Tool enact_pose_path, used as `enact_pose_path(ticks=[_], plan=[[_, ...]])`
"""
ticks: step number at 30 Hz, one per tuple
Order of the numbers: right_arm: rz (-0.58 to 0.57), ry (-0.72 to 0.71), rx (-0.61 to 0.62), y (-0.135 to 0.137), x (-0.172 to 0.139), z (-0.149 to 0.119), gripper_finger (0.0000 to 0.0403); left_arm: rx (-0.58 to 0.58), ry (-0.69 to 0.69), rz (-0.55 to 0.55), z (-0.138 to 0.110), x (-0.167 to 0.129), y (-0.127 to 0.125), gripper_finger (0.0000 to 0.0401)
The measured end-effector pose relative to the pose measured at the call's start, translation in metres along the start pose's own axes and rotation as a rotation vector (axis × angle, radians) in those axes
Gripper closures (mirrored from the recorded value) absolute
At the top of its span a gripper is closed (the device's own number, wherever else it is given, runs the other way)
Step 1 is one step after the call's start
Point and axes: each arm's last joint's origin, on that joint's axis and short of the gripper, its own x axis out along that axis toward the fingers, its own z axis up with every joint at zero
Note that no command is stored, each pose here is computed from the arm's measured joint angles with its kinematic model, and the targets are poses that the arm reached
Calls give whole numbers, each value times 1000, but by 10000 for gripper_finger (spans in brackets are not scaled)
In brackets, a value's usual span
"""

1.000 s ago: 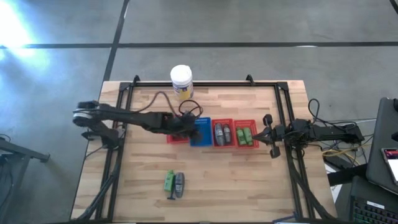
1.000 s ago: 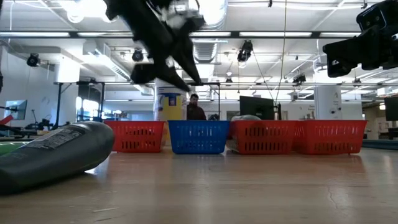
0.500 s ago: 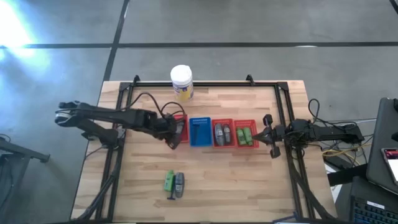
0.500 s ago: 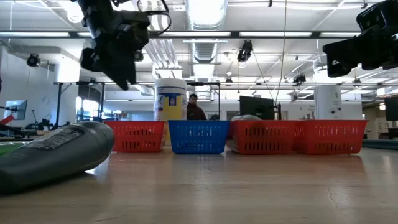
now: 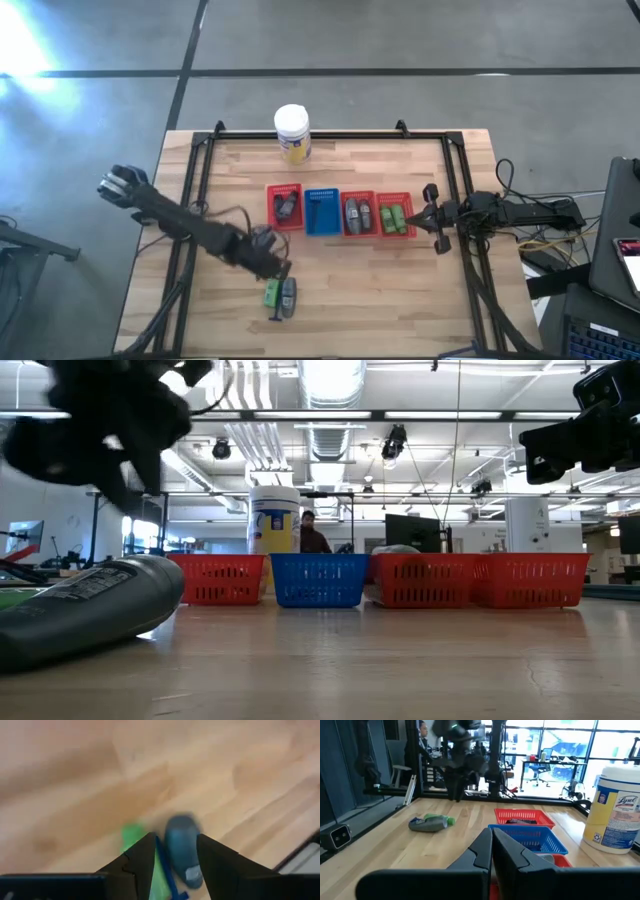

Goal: Pick & Place Travel size toiletries
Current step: Put the blue razor into the blue bin

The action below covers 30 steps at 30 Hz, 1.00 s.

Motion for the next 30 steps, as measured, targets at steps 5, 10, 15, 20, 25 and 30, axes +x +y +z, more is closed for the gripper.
enact_pose_path(ticks=[5,10,15,20,25,30], plan=[[0,0,0,0,0,0,394,-105,54,81,-32,21,-1,252],[0,0,0,0,0,0,394,-141,108,103,-52,32,-18,252],[0,0,0,0,0,0,394,-112,114,92,-59,37,-42,245],[0,0,0,0,0,0,394,-46,98,190,-60,44,-48,207],[0,0,0,0,0,0,394,-18,140,190,-63,50,-55,167],[0,0,0,0,0,0,394,23,147,201,-64,53,-52,171]])
